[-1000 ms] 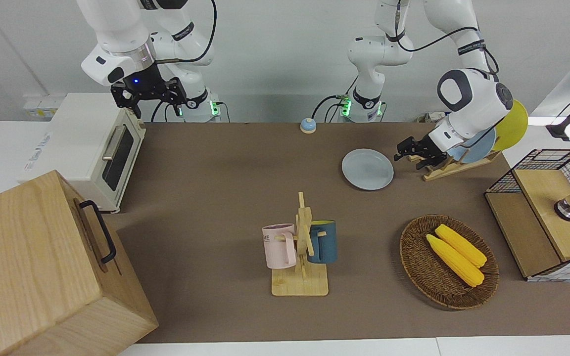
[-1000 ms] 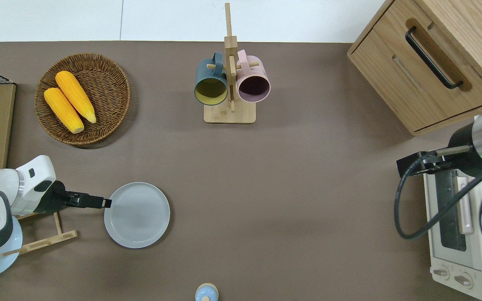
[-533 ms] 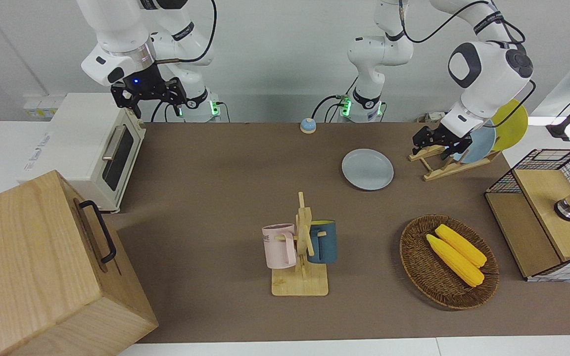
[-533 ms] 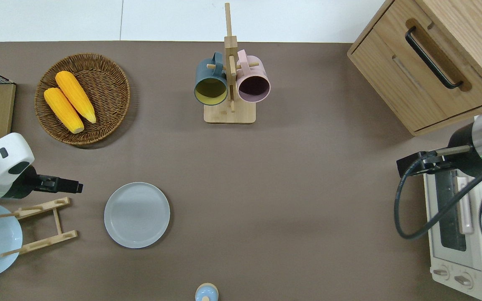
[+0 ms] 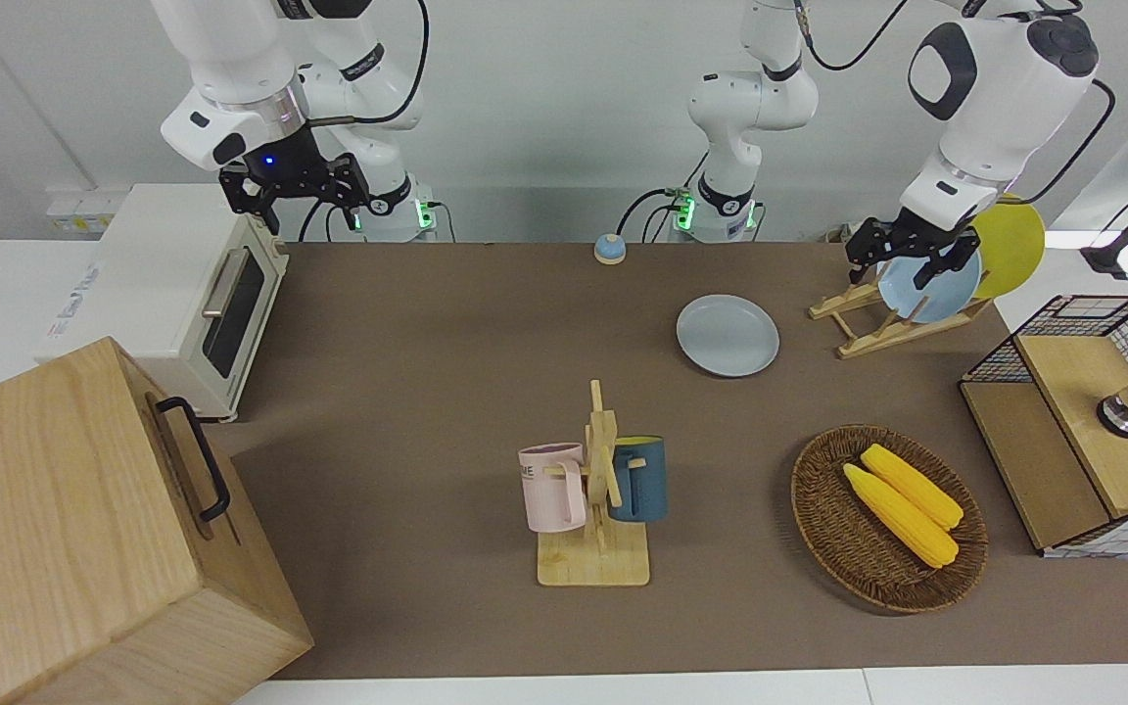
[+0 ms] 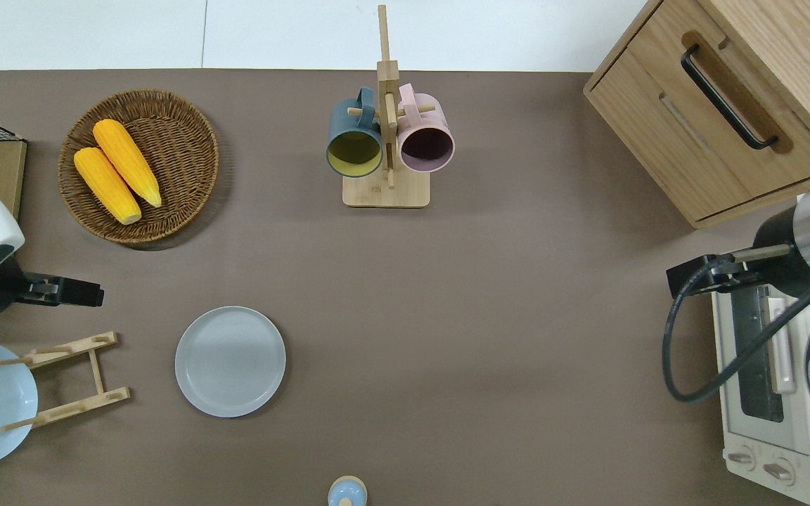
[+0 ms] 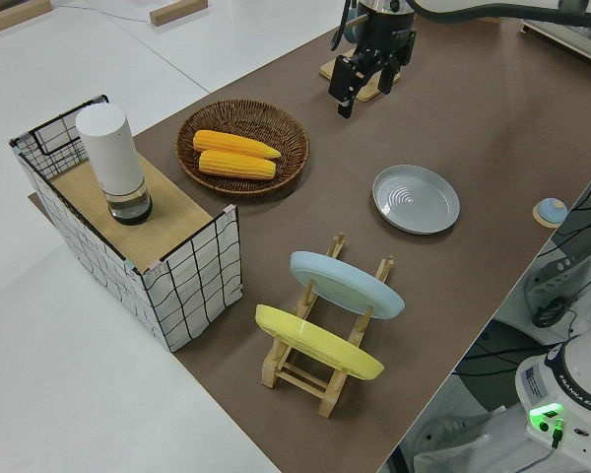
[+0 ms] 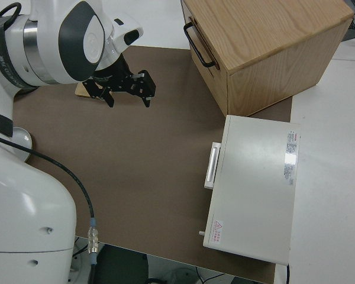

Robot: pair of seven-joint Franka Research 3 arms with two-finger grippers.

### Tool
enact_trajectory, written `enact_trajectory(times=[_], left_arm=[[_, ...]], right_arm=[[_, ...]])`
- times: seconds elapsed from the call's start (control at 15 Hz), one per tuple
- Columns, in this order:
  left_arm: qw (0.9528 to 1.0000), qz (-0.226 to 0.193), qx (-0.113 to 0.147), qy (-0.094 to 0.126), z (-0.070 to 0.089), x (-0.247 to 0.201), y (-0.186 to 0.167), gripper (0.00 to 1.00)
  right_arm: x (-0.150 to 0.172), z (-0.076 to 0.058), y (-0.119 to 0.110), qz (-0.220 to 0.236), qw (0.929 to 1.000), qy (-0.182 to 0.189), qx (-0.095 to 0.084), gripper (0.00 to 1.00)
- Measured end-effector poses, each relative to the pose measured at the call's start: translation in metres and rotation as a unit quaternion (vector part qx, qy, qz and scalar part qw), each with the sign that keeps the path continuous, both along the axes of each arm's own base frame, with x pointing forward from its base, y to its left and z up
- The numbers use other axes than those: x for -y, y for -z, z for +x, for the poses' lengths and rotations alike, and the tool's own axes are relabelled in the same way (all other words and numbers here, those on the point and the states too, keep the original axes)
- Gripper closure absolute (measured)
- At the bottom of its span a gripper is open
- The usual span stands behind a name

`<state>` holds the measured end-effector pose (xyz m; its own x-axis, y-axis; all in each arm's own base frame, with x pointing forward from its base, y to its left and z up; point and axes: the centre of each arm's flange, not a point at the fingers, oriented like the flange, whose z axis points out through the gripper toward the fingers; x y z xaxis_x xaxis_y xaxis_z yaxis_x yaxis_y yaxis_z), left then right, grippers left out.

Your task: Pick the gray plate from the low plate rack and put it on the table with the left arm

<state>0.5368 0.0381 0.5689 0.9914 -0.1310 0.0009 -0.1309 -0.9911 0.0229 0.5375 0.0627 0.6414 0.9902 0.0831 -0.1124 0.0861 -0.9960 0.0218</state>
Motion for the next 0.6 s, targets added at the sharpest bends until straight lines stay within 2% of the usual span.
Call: enact_trajectory(times=[0.27, 0.6], left_arm=[[0.9998, 0.017, 0.009, 0.008, -0.001, 0.004, -0.036, 0.00], [0.9993, 0.021, 0.004, 0.029, -0.001, 0.032, -0.037, 0.00]], right_arm=[[0.000, 0.000, 0.000, 0.000, 1.0000, 0.000, 0.000, 0.01], [0.000, 0.000, 0.000, 0.000, 1.0000, 0.000, 0.000, 0.01]])
